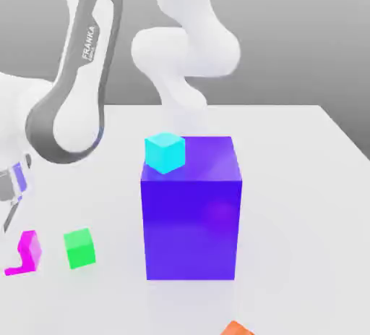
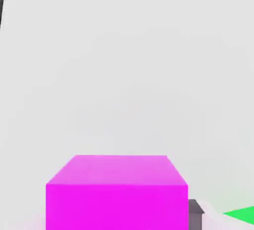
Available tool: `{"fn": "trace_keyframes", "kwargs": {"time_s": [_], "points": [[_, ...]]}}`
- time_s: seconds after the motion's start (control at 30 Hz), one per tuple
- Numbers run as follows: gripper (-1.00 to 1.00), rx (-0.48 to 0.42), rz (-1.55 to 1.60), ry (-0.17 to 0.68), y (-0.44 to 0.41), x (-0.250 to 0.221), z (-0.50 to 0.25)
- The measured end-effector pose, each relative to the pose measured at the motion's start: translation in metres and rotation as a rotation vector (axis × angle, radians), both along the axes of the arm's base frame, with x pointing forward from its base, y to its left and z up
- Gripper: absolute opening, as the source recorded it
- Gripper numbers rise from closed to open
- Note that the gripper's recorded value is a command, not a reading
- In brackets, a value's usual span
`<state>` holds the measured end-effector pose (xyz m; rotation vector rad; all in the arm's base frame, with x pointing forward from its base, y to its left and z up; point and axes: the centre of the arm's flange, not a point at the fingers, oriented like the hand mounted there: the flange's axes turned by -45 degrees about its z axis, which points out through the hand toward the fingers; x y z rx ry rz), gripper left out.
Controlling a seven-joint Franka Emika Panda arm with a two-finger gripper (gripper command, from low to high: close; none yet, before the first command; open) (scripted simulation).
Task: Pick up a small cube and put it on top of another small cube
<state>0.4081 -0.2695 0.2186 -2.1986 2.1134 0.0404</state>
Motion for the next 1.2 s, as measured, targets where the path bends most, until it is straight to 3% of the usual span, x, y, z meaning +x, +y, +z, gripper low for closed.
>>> {"fn": "trace_keyframes", "kwargs": {"time_s": [0.43,0.83,1.07,1.1,1.2], "points": [[-1.0,0.008,-0.518,0.038,0.031,-0.04,0.019],[-1.0,-0.043,-0.997,0.079,0.057,-0.083,0.026],[-1.0,-0.054,-1.053,0.082,0.06,-0.086,-0.027],[1.0,-0.054,-1.055,0.082,0.06,-0.087,-0.036],[1.0,-0.054,-1.054,0.082,0.06,-0.087,-0.036]]}}
